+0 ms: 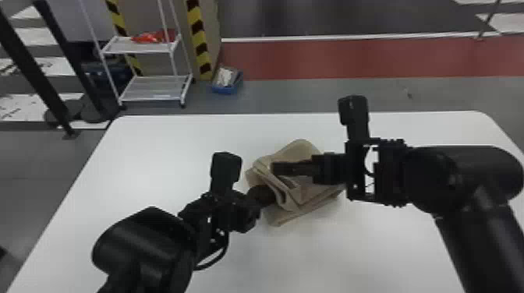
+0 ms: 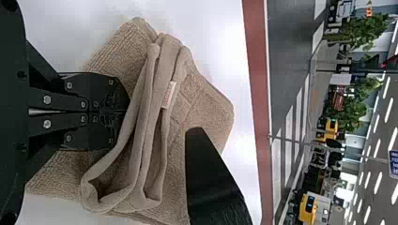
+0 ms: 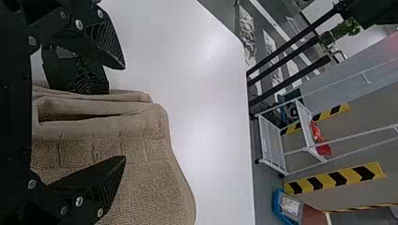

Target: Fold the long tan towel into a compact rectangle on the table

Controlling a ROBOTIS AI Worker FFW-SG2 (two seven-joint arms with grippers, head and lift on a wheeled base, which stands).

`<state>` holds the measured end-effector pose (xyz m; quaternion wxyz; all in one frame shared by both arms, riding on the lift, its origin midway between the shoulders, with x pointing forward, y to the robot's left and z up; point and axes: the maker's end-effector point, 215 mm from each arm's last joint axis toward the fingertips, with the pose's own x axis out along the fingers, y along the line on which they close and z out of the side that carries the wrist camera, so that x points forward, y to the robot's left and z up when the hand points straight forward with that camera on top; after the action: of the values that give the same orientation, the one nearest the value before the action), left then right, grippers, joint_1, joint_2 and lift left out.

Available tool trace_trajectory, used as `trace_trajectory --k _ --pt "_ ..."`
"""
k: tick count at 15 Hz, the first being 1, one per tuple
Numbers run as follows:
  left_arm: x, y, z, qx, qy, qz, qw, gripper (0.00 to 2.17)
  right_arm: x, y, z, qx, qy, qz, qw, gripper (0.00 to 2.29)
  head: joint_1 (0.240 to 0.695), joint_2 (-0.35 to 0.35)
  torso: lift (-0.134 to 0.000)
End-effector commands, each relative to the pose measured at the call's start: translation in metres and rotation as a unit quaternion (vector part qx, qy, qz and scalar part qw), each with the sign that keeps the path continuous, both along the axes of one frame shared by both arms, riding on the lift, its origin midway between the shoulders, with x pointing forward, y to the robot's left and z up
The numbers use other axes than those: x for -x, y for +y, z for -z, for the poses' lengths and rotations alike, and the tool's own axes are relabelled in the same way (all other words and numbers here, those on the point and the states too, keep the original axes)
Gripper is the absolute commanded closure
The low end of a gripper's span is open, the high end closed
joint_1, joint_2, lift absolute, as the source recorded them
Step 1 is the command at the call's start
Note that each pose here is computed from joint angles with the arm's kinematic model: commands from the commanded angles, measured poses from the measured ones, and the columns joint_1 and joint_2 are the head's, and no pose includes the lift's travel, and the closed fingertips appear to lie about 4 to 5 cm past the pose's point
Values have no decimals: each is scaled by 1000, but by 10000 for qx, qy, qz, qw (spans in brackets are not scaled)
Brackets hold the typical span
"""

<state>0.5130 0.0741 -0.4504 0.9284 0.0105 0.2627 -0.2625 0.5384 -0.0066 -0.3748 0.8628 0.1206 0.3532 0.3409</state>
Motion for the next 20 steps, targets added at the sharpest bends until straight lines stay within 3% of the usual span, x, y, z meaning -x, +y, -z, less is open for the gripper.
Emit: trace_trajectory --k 1,4,6,7,12,16,20 --pt "1 1 -1 23 -6 -14 10000 1909 6 -23 -8 0 -140 129 9998 198 695 73 -128" --pt "2 2 -8 109 -16 -13 9999 1909 21 -65 -4 173 -250 271 9992 603 695 41 -128" --pt "4 4 -10 104 -32 -14 9999 1909 34 -84 -4 85 -270 334 9990 1193 695 19 -128" --pt "6 10 -12 101 -26 -51 9999 1909 37 -94 -5 69 -281 404 9988 1359 695 11 -128" --pt "6 54 -43 -17 -340 -277 9990 1909 48 -114 -1 75 -305 516 9982 1541 695 -17 -128" --pt "-4 127 -67 49 -571 -863 9946 1909 60 -125 3 168 -475 656 9966 1652 695 26 -128" --pt "-11 154 -68 133 -612 -1080 9922 1909 76 -139 26 260 -455 864 9949 1652 695 84 -128"
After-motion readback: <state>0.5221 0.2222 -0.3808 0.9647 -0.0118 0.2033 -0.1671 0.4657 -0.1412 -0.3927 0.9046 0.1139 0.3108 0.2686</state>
